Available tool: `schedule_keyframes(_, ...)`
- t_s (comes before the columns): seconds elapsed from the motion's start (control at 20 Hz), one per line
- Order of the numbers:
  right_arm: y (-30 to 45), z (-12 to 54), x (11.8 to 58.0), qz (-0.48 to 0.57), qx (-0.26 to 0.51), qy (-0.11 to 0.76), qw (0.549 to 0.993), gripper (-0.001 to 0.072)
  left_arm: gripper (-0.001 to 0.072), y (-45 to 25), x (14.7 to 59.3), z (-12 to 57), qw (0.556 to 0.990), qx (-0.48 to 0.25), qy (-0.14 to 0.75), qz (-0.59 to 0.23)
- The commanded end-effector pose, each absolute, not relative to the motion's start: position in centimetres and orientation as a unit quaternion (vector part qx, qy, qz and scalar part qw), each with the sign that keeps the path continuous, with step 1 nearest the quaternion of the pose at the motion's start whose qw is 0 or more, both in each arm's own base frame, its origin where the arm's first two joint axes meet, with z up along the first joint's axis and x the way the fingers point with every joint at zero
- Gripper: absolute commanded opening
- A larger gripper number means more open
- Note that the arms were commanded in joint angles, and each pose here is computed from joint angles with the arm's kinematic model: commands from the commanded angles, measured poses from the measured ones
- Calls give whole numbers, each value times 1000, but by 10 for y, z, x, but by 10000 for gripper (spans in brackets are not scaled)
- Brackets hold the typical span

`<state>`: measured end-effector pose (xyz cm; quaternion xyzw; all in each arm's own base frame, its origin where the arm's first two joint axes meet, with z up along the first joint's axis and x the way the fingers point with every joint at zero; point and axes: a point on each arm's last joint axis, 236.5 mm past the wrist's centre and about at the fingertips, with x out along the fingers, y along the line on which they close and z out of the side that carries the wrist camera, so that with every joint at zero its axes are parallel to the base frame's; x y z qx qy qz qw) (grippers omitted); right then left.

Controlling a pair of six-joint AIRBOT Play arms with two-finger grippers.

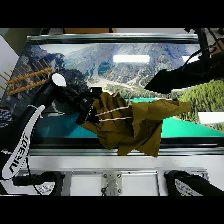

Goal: Fold the clothes and pants, and hang the long-sleeved shirts on hangers.

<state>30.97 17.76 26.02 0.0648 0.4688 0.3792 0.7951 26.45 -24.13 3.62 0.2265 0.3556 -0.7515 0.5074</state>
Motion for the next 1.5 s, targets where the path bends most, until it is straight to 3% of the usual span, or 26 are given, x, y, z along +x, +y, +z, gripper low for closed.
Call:
schedule_keyframes(0.0,174,268,307,456,-12,407,791,654,11,-241,264,36,506,225,357,-753)
schedule_keyframes(0.15,153,267,313,504,-45,351,788,654,10,-241,263,37,504,225,357,-753)
schedule_keyframes(0.35,106,285,310,579,46,223,783,654,11,-241,263,37,504,225,357,-753)
schedule_keyframes(0.45,71,277,315,572,64,156,803,654,11,-241,263,37,504,225,357,-753)
schedule_keyframes(0.6,36,207,315,527,57,227,817,654,11,-240,260,37,500,223,359,-756)
schedule_keyframes(0.7,39,185,309,552,12,189,812,654,11,-240,259,38,497,222,360,-758)
schedule_keyframes(0.9,48,163,301,577,-13,142,804,654,11,-238,254,39,488,219,363,-763)
schedule_keyframes(1.45,72,121,277,631,-70,200,747,654,11,-237,253,39,487,219,363,-764)
